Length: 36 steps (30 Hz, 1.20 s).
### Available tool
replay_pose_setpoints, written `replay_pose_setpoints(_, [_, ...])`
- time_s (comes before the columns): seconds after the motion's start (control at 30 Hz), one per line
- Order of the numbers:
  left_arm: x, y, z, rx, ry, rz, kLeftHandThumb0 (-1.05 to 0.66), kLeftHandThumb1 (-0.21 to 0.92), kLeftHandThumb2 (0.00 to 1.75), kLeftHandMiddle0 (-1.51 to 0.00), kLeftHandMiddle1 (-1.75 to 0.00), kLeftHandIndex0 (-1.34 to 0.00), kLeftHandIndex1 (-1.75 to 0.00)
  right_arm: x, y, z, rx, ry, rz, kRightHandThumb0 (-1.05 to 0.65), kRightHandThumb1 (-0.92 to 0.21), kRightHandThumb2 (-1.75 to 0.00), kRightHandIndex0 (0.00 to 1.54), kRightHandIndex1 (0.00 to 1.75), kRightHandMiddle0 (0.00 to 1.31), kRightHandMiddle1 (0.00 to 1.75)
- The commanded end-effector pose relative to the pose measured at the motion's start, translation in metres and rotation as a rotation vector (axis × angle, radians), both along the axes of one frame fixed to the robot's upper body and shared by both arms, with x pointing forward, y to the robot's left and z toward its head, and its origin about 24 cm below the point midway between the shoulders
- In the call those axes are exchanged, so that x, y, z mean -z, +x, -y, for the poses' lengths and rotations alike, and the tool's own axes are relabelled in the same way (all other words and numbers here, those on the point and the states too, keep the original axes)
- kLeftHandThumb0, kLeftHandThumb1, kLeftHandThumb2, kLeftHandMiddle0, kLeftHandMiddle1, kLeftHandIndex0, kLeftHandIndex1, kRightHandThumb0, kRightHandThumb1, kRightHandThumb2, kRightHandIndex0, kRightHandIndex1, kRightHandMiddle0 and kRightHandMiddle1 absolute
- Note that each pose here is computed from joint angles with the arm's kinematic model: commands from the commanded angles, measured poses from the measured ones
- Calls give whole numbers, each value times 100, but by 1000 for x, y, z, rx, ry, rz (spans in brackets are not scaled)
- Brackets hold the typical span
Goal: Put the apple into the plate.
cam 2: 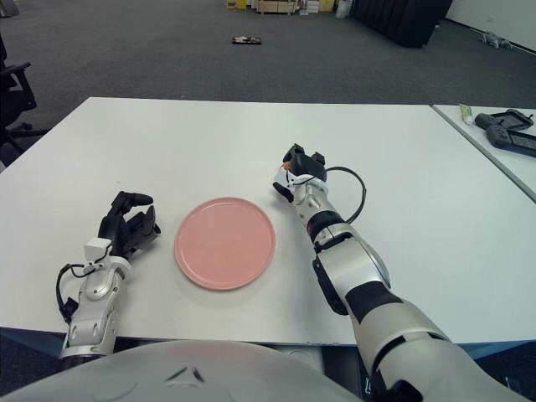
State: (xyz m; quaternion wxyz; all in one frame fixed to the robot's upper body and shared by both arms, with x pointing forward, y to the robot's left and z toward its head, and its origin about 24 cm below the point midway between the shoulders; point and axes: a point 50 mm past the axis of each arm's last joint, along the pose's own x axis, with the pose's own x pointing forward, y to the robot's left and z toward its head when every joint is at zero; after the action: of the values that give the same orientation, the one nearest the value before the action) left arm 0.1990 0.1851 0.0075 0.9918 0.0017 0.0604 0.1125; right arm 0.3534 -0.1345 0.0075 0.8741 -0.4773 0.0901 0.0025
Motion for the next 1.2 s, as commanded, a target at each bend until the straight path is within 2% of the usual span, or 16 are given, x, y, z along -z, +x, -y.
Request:
replay_pose_setpoints(0.0, [-4, 6, -1, 5, 0, 21, -39, 65, 91, -88, -175, -36, -175, -4, 2, 1, 13, 41, 35, 0, -4, -159, 88, 160, 58, 175])
replay_pose_setpoints(0.33, [-4, 6, -1, 3, 5, 21, -39, 65, 91, -88, -175, -36, -175, -12, 3, 2, 56, 140, 115, 0, -1, -161, 91, 157, 61, 175])
replay_pose_setpoints(0.6, [-4, 6, -1, 10, 3, 22, -39, 65, 91, -88, -175, -36, -175, -28, 5, 5, 109, 234, 239, 0, -1, -162, 91, 158, 62, 175])
replay_pose_setpoints(0.87, [-4, 7, -1, 12, 4, 17, -39, 64, 92, -88, -175, -37, -175, -41, 5, 5, 128, 271, 323, 0, -2, -161, 88, 161, 60, 175])
replay_pose_setpoints(1.07, [-4, 7, -1, 15, 13, 14, -39, 64, 92, -88, -175, -37, -175, -54, 5, 5, 138, 297, 389, 0, -3, -161, 87, 163, 60, 175])
replay_pose_setpoints(1.17, [-4, 7, -1, 17, 16, 14, -39, 64, 92, -88, -175, -37, -175, -69, 2, 0, 131, 313, 451, 0, -3, -161, 86, 164, 60, 175])
